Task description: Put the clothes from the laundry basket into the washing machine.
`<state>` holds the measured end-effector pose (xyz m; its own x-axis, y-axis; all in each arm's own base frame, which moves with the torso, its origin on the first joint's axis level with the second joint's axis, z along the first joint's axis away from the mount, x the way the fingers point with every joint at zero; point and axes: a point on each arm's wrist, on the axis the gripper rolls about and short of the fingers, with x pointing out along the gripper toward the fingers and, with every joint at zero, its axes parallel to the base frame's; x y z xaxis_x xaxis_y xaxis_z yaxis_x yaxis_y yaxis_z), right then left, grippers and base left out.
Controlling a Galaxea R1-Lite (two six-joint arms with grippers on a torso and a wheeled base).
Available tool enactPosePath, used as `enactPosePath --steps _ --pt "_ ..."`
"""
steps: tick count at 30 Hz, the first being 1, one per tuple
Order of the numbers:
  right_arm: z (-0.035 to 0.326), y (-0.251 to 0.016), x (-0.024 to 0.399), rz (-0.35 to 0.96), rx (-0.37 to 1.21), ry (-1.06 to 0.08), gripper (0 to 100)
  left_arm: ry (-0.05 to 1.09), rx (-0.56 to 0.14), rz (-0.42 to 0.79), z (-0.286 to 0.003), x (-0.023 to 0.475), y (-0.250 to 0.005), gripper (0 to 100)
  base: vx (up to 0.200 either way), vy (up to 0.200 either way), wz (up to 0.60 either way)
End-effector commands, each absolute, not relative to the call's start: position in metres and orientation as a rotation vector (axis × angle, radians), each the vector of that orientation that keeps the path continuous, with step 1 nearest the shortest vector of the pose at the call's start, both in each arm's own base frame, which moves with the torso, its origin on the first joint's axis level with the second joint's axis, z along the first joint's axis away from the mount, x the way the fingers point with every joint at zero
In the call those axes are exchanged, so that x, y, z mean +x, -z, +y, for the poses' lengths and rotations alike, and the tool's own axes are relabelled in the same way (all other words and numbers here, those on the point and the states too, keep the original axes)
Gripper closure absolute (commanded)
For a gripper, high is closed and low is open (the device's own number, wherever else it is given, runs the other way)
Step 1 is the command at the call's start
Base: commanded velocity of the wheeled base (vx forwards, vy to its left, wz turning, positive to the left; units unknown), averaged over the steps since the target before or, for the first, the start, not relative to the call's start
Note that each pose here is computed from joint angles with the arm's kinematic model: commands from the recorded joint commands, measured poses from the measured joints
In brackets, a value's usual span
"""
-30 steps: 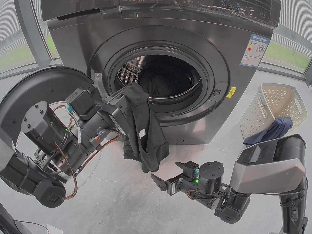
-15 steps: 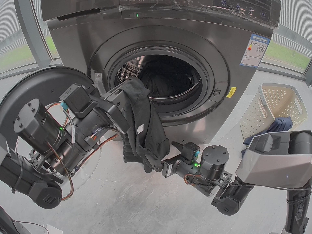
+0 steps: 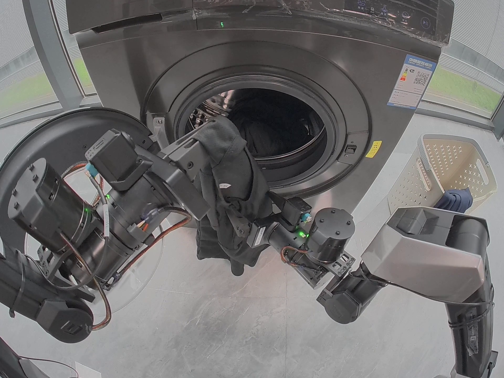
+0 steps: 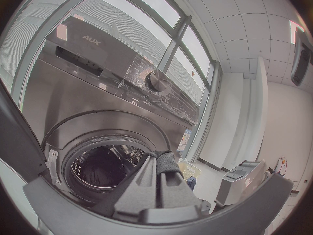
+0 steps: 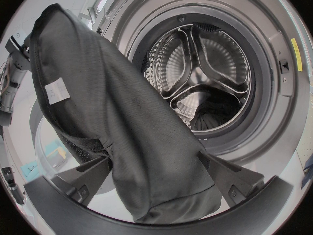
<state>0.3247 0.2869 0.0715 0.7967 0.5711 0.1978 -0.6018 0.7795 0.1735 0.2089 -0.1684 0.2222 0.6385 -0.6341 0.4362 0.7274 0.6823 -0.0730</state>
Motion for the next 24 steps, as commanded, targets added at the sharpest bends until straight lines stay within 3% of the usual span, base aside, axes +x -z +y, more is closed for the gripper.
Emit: enactPosePath --steps 1,17,18,24 --pt "0.286 -0.056 0.347 -0.15 0.231 -0.603 0 0.803 -0.256 -0.402 -0.17 0.204 -0.224 100 0.0 0.0 0.0" --pt "0.298 -0.046 0.357 -0.177 0.241 -0.609 0 0.808 -0.254 -0.385 -0.171 0.202 -0.22 100 0.0 0.0 0.0" --pt "0.297 -0.047 0.357 -0.176 0.243 -0.609 100 0.808 -0.256 -0.387 -0.171 0.202 -0.221 100 0.0 0.0 0.0" --pt "0.293 -0.054 0.359 -0.19 0.254 -0.6 100 0.798 -0.265 -0.39 -0.169 0.205 -0.222 100 0.0 0.0 0.0"
